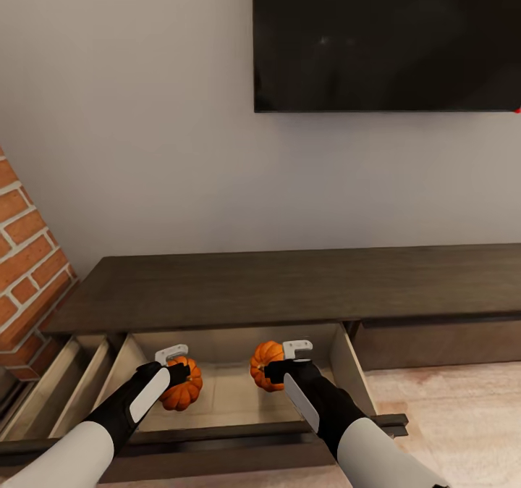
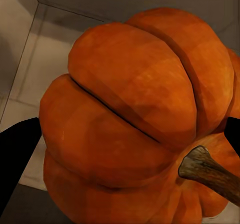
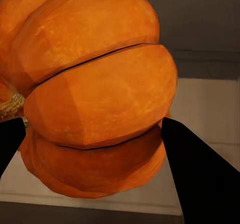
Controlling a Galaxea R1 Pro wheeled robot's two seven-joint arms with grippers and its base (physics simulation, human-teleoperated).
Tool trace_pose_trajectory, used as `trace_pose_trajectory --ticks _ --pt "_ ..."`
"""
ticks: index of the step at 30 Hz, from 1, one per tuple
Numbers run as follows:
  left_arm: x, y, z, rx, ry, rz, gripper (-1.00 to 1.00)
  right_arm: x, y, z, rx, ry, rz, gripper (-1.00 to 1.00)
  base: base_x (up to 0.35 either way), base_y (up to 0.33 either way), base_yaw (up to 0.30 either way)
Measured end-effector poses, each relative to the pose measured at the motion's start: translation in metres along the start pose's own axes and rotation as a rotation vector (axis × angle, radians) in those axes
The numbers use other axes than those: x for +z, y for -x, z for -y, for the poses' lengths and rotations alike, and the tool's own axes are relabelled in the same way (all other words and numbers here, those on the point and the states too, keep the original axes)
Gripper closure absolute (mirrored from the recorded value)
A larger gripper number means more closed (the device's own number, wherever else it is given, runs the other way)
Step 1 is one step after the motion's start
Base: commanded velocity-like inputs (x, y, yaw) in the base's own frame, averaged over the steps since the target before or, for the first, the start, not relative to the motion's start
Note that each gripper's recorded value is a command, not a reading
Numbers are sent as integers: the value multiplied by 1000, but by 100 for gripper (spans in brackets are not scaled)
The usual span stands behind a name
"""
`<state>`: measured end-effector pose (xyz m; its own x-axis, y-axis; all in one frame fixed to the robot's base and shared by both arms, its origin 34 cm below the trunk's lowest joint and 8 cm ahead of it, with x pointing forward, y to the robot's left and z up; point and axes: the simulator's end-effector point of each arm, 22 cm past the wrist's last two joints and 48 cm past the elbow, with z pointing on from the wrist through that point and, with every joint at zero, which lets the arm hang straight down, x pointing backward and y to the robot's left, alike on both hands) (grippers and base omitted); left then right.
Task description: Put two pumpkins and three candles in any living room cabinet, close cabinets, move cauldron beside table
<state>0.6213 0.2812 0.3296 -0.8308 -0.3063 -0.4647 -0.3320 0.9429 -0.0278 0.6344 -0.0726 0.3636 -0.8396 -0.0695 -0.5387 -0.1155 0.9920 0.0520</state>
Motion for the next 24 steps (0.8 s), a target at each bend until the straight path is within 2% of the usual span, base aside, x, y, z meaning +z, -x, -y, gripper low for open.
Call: trace_pose_trajectory --ticks 4,11,24 --pt "0 0 0 1 0 0 100 0 0 0 -1 -1 0 100 186 0 0" --pt "0 0 -1 0 1 0 100 0 -3 1 -4 -3 -11 100 26 0 0" --pt "23 -21 -9 -2 4 -10 100 20 -27 2 3 -6 -35 100 0 0 0"
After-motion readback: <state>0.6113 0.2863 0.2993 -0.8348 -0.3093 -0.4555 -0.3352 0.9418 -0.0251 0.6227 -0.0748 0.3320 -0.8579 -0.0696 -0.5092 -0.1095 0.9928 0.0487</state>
